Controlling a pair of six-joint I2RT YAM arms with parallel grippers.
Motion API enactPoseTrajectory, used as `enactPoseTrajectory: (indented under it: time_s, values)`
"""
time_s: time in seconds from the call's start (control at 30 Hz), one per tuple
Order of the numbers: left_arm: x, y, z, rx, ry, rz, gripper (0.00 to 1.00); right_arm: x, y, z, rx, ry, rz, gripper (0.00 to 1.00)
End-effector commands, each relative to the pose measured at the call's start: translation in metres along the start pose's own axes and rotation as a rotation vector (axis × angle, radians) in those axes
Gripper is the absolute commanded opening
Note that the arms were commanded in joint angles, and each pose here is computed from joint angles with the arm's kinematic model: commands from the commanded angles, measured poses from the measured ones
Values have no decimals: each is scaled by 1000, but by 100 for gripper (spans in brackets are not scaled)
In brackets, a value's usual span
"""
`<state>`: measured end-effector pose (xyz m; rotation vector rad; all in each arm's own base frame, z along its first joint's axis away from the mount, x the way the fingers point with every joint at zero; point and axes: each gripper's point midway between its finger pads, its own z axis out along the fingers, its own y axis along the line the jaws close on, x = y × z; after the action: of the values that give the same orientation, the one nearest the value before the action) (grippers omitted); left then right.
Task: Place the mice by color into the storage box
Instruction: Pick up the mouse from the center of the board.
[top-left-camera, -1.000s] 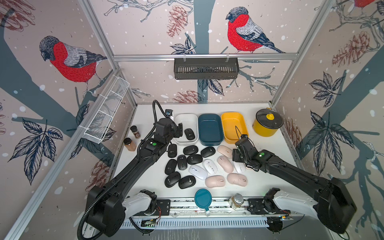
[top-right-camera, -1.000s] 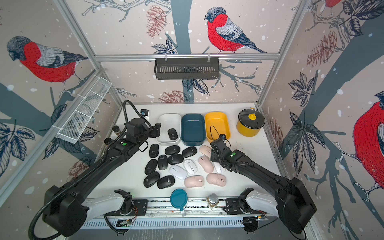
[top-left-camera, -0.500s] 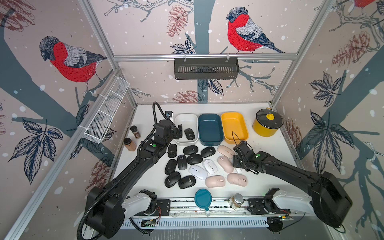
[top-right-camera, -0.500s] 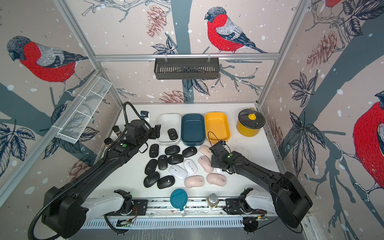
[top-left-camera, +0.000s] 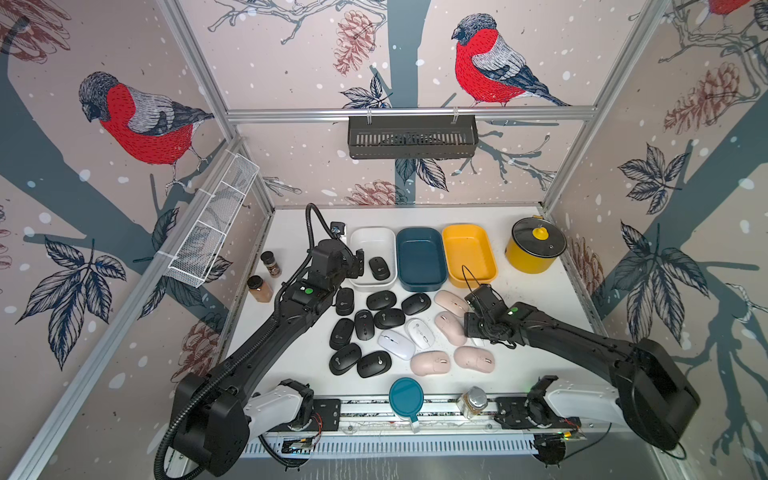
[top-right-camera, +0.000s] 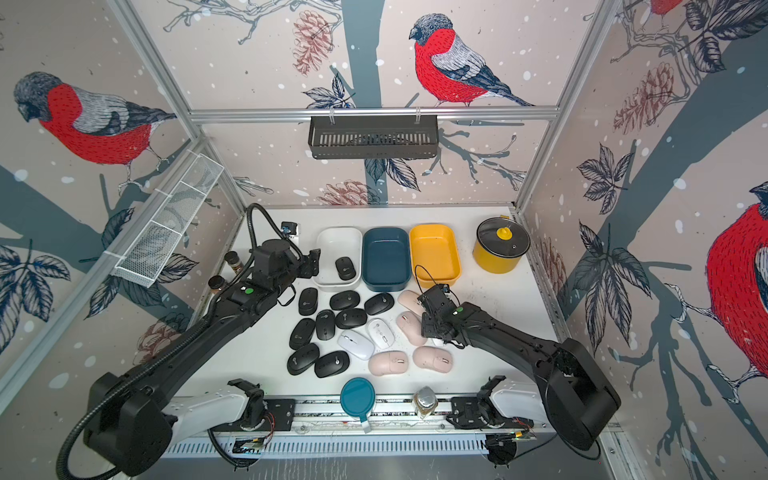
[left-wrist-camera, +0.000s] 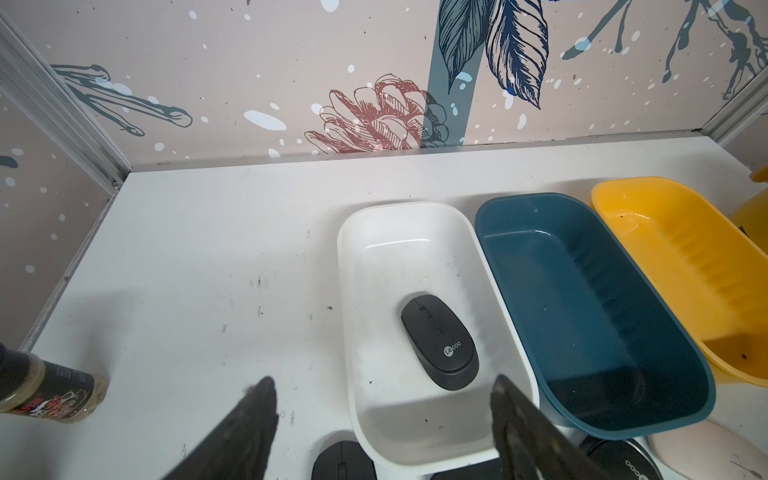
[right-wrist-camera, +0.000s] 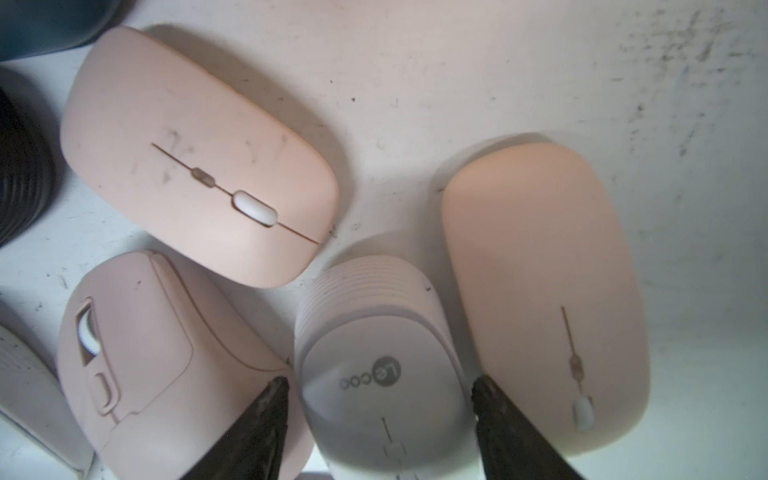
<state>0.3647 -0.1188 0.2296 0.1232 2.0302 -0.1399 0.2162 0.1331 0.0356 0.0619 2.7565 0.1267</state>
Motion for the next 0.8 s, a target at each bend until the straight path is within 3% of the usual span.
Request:
enactPoseTrajectory:
  time_s: [0.0, 0.77]
  values:
    - [-9, 0, -1, -7, -29, 0, 79, -2, 2, 1, -15, -5, 20, 71]
    - [-7, 1, 0, -14, -23, 4, 79, -8, 8, 16, 1, 20, 22, 72]
